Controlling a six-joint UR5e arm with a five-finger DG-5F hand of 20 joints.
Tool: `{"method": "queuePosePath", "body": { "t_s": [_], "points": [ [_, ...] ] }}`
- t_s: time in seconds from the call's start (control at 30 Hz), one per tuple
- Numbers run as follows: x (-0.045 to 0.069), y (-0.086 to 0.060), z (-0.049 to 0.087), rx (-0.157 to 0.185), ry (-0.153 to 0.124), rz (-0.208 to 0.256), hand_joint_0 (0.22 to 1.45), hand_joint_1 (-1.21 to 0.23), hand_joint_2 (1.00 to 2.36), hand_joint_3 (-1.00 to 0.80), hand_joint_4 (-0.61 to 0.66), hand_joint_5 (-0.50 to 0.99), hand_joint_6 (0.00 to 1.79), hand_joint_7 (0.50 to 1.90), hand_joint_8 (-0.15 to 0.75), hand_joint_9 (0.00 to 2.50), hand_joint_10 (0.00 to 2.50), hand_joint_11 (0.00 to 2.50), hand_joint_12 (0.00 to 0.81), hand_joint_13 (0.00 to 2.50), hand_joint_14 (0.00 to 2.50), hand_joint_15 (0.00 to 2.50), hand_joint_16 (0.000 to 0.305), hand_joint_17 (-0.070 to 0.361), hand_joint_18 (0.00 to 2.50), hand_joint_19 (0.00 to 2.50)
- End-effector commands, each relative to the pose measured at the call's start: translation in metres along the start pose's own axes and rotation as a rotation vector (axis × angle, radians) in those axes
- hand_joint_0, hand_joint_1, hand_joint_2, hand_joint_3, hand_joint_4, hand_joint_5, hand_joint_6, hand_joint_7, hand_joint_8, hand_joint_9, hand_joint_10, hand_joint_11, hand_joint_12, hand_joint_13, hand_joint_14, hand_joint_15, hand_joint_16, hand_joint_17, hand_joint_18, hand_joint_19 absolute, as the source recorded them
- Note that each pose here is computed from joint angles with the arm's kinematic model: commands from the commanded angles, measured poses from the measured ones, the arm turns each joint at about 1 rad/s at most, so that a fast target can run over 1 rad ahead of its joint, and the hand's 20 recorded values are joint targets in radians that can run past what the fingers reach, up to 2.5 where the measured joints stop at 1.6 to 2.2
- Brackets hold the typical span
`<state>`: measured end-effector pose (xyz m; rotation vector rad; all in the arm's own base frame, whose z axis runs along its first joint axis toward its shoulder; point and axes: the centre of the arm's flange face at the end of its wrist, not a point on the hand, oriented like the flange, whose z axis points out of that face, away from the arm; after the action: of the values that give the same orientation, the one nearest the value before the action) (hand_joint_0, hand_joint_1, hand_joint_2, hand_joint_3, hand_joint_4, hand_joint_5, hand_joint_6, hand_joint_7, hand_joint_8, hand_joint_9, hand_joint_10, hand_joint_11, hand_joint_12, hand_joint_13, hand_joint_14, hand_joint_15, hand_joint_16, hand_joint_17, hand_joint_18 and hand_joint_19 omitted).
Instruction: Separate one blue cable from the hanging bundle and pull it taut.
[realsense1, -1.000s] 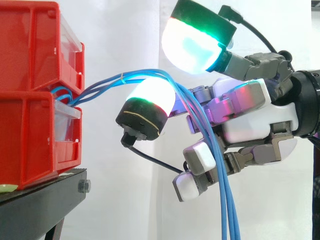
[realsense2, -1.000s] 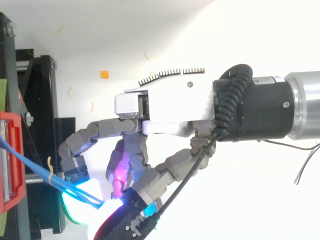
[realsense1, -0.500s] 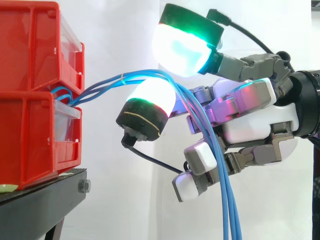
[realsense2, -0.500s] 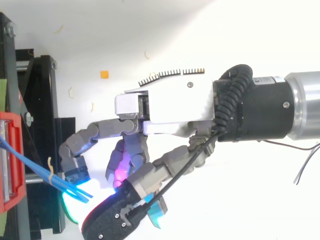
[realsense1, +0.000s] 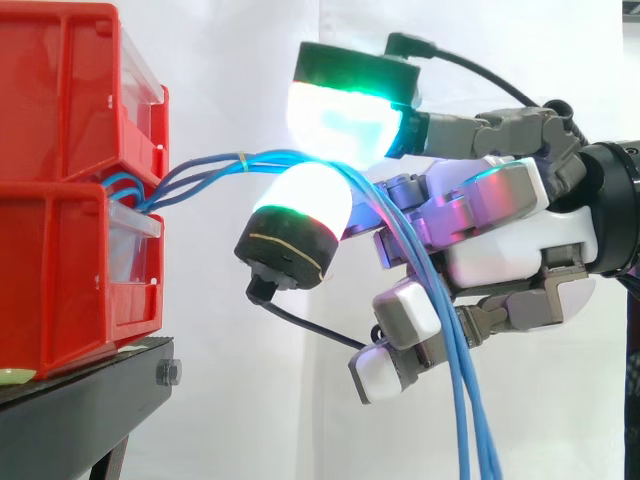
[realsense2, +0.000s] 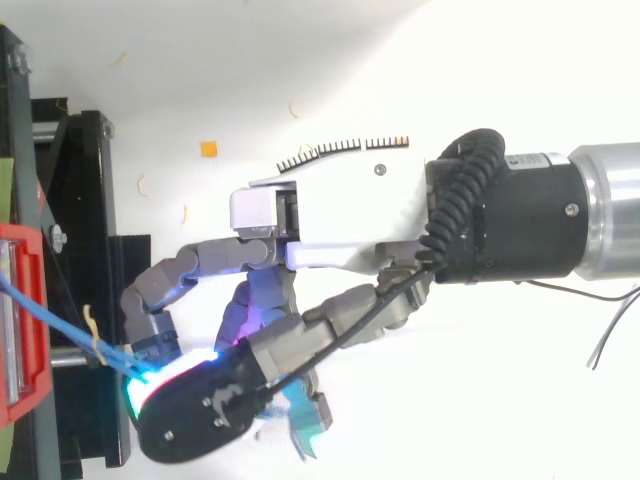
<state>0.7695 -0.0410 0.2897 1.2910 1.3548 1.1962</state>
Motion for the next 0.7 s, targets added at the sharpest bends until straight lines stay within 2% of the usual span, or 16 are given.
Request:
{"method": "queuePosePath", "body": {
  "t_s": [0.0, 0.27, 0.4, 0.53, 0.67],
  "points": [
    [0.0000, -0.0006, 0.0002, 0.001, 0.000, 0.000, 0.55, -0.37, 1.00, -0.13, 0.12, 0.12, 0.50, 1.31, 0.183, 1.79, 0.00, 0.07, 0.316, 1.20, 0.01, 0.31, 0.076, 0.170, 0.78, 0.41],
    [0.0000, 0.0006, -0.0001, -0.001, 0.000, 0.000, 0.52, -0.35, 1.00, -0.11, 0.11, 0.10, 0.50, 1.33, 0.209, 1.74, 0.00, 0.08, 0.348, 1.16, 0.01, 0.31, 0.081, 0.181, 0.79, 0.39],
    [-0.0002, -0.0006, 0.0002, 0.001, -0.002, 0.000, 0.51, -0.41, 1.08, -0.09, 0.13, 0.09, 0.50, 1.33, 0.216, 1.71, 0.00, 0.12, 0.362, 1.14, 0.01, 0.32, 0.082, 0.184, 0.78, 0.40],
    [-0.0001, 0.0007, 0.0000, -0.002, -0.002, 0.000, 0.53, -0.53, 1.00, -0.11, 0.13, 0.10, 0.50, 1.33, 0.213, 1.73, 0.01, 0.16, 0.348, 1.13, 0.01, 0.33, 0.079, 0.178, 0.77, 0.41],
    [-0.0001, 0.0007, 0.0000, -0.002, -0.002, 0.000, 0.55, -0.59, 1.01, -0.18, 0.13, 0.10, 0.50, 1.34, 0.195, 1.72, 0.01, 0.18, 0.325, 1.13, 0.01, 0.35, 0.072, 0.163, 0.73, 0.45]
  ]
}}
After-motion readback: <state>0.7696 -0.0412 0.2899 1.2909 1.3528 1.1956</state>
